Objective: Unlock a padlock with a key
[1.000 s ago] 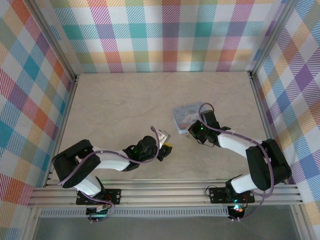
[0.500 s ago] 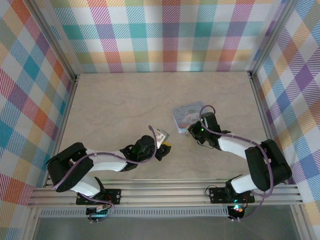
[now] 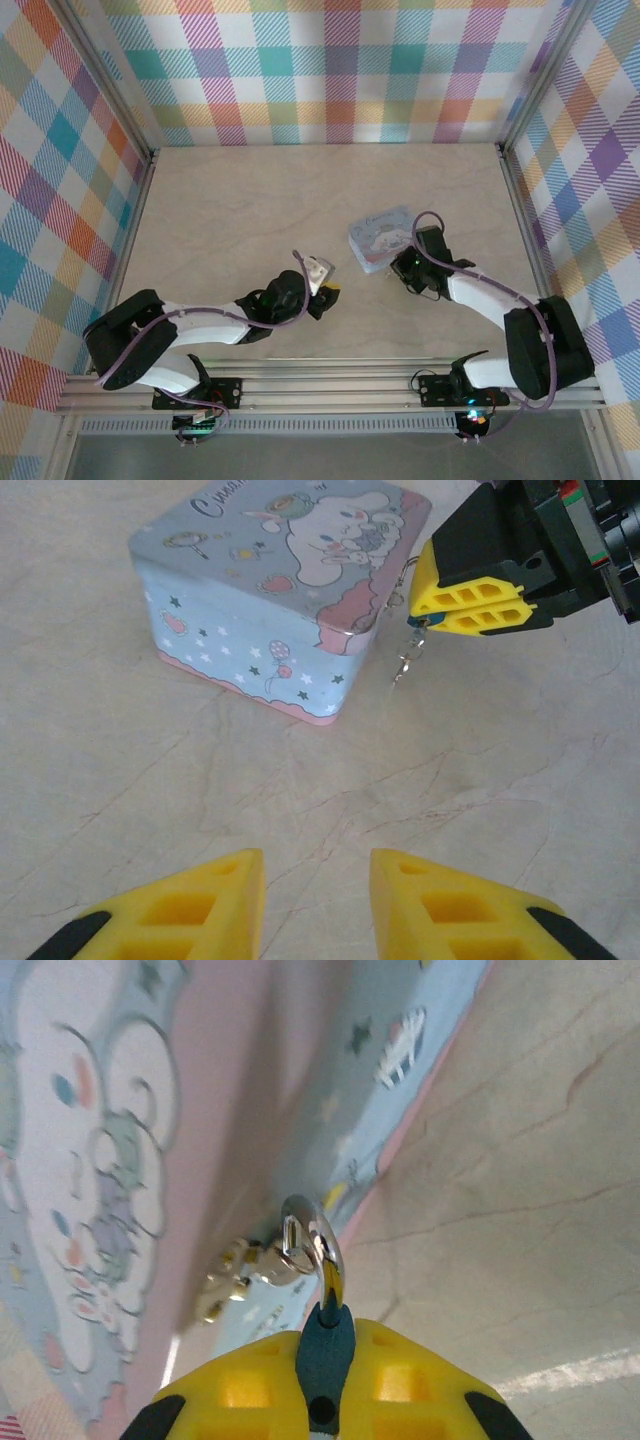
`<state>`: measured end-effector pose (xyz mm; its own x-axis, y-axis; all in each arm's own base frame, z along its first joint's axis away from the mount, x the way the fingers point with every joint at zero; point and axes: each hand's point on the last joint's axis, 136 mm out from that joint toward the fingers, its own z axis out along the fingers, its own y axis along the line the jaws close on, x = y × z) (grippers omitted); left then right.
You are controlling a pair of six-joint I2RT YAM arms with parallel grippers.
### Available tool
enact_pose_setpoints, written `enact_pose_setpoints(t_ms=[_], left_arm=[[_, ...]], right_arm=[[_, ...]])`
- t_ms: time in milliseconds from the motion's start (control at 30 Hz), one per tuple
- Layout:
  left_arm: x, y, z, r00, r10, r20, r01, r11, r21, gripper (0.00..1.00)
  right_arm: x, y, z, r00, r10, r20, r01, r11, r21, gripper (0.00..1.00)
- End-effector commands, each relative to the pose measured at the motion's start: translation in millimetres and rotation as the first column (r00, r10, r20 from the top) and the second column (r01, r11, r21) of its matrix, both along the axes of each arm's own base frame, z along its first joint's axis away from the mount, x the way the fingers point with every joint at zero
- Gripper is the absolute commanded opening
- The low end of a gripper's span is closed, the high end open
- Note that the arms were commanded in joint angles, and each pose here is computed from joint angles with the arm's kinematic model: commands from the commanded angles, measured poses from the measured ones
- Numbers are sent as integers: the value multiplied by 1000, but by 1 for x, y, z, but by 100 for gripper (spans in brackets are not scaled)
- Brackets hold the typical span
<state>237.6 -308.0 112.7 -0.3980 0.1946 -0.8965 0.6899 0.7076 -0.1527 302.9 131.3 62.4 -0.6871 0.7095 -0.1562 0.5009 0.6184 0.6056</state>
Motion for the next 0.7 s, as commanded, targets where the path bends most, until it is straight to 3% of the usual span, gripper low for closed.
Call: enact_pose_setpoints(t_ms=[0,233,400,500,600,667], left_arm=[[-2,9,2,1000,28,11,-28,1000,1,32],[-4,11,9,1000,13,28,-13,1000,15,32],[-5,14,19,999,11,40,-12,1000,25,33],[3,30,33,995,90,47,-92,995,44,35],[16,61,56,967,248,55,-252,964,85,46],[22,87,72,932,359,54,-362,926,102,61]], right_arm=[[-7,-2,-10,999,-1,-32,1,1000,7,0],[-1,0,-29,998,-22,-61,23,1000,15,0],[8,-9,-7,999,-36,-24,35,998,-48,0],[4,-20,8,999,-45,10,45,994,-97,0],[-9,-21,9,999,-38,12,39,996,-77,0],[-23,-17,4,1000,-20,2,20,998,-62,0]])
